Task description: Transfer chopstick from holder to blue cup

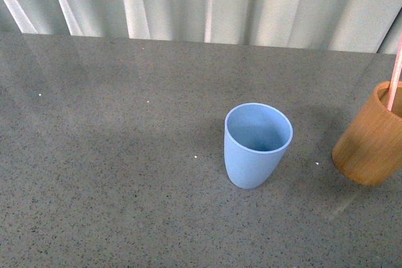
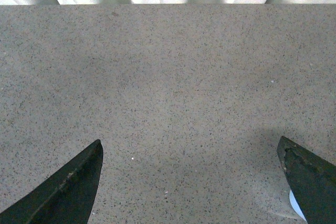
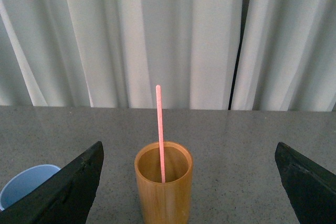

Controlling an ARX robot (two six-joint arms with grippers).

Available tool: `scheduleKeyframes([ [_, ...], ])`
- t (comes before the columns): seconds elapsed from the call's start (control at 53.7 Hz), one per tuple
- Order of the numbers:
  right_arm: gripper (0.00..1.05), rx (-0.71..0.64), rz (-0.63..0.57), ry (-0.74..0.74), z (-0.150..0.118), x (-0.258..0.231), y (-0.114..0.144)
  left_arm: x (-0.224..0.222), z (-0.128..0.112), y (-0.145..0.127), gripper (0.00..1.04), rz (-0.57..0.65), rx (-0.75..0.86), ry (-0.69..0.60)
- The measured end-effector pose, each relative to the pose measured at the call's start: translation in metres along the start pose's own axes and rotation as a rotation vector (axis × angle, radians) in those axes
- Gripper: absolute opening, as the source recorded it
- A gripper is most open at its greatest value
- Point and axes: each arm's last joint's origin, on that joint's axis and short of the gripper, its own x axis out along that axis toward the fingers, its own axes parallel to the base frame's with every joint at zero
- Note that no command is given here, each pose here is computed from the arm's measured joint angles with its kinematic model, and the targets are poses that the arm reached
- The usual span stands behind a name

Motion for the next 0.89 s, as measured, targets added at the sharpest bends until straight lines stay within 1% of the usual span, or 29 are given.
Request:
scheduleKeyframes([
  [0.093, 0.95, 0.0, 0.0, 0.0, 0.0, 0.0, 0.0, 0.003, -0.004, -0.001, 0.98, 0.002, 0.007, 0.003],
  [0.112, 0.95, 0.0, 0.0, 0.0, 0.0, 0.0, 0.0, 0.007, -0.009, 0.0, 0.92, 0.038, 0.023, -0.089],
  [0.13, 0.95, 0.0, 0.0, 0.0, 0.0, 0.0, 0.0, 0.008, -0.012, 0.002, 0.9, 0.052, 0.023, -0.145],
  [0.149, 0.95, 0.0, -0.001, 0.0, 0.0, 0.0, 0.0, 0.009, -0.019, 0.004, 0.84, 0.06, 0.016, -0.244],
  [0.186, 0.95, 0.0, -0.001, 0.0, 0.0, 0.0, 0.0, 0.006, -0.03, 0.01, 0.77, 0.049, 0.01, -0.357],
  [0.205, 0.95, 0.0, -0.002, 0.0, 0.0, 0.0, 0.0, 0.002, -0.038, 0.015, 0.72, 0.045, 0.0, -0.427],
  [0.242, 0.95, 0.0, -0.003, 0.0, 0.0, 0.0, 0.0, -0.006, -0.046, 0.024, 0.65, 0.044, -0.016, -0.509],
  [0.261, 0.95, 0.0, -0.003, 0.0, 0.0, 0.0, 0.0, -0.008, -0.048, 0.026, 0.63, 0.045, -0.019, -0.527],
  [0.28, 0.95, 0.0, -0.003, 0.0, 0.0, 0.0, 0.0, -0.015, -0.052, 0.032, 0.57, 0.049, -0.028, -0.577],
  [0.317, 0.95, 0.0, -0.001, 0.0, 0.0, 0.0, 0.0, -0.025, -0.058, 0.041, 0.48, 0.055, -0.039, -0.628],
  [0.391, 0.95, 0.0, 0.0, 0.0, 0.0, 0.0, 0.0, -0.037, -0.075, 0.056, 0.3, 0.074, -0.045, -0.643],
  [0.503, 0.95, 0.0, -0.001, 0.0, 0.0, 0.0, 0.0, -0.047, -0.104, 0.067, 0.04, 0.056, -0.026, -0.612],
  [0.652, 0.95, 0.0, 0.0, 0.0, 0.0, 0.0, 0.0, -0.063, -0.125, 0.079, 0.04, 0.068, -0.028, -0.625],
  [0.894, 0.95, 0.0, -0.001, 0.0, 0.0, 0.0, 0.0, -0.079, -0.148, 0.087, 0.04, 0.062, -0.026, -0.621],
])
